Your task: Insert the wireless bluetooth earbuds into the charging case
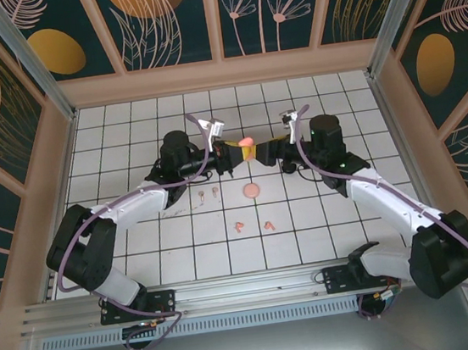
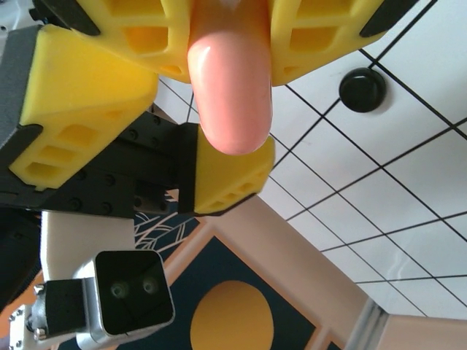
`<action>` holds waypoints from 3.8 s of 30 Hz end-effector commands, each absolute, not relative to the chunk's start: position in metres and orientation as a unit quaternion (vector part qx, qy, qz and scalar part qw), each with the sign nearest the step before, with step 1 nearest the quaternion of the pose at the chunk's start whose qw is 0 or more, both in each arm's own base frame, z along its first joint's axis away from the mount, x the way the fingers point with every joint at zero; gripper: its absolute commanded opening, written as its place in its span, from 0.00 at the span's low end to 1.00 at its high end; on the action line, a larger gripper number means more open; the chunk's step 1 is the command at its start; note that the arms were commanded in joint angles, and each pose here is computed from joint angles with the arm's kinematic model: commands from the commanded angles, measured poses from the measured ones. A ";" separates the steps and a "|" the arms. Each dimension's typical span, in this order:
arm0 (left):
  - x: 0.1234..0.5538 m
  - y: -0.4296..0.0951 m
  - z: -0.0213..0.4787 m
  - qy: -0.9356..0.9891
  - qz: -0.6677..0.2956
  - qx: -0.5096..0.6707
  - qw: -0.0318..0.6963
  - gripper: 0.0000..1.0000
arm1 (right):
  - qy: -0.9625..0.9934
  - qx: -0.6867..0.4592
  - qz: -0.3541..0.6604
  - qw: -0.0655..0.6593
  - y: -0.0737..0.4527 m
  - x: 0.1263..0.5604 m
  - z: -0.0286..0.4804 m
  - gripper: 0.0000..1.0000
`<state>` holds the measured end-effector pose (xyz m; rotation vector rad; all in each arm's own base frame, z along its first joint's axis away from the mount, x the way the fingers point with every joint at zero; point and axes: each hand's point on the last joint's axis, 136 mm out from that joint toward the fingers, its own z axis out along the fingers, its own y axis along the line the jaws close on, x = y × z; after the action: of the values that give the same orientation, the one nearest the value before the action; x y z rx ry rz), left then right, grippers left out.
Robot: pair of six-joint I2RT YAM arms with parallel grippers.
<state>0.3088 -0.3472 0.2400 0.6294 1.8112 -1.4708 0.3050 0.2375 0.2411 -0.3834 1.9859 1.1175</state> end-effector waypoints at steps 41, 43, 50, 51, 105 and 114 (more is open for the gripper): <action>0.287 -0.348 0.272 0.642 -0.625 0.273 0.349 0.00 | 0.749 -0.174 0.517 0.377 0.232 0.287 0.243 0.56; 0.287 -0.348 0.273 0.640 -0.627 0.273 0.350 0.00 | 0.747 -0.174 0.517 0.379 0.233 0.290 0.245 0.55; 0.286 -0.348 0.272 0.639 -0.629 0.272 0.348 0.00 | 0.739 -0.170 0.528 0.381 0.236 0.295 0.249 0.52; 0.285 -0.348 0.272 0.639 -0.629 0.272 0.348 0.00 | 0.738 -0.169 0.530 0.382 0.236 0.296 0.250 0.52; 0.338 -0.318 0.277 0.722 -0.466 0.271 0.433 0.86 | 0.809 -0.186 0.394 0.396 0.223 0.341 0.240 0.00; 0.356 -0.313 0.284 0.751 -0.400 0.349 0.393 0.89 | 0.828 -0.260 0.288 0.405 0.211 0.360 0.228 0.00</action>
<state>0.3613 -0.3138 0.3145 0.7628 1.7890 -1.0635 0.3555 0.2182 0.2317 -0.5469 2.0871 0.8537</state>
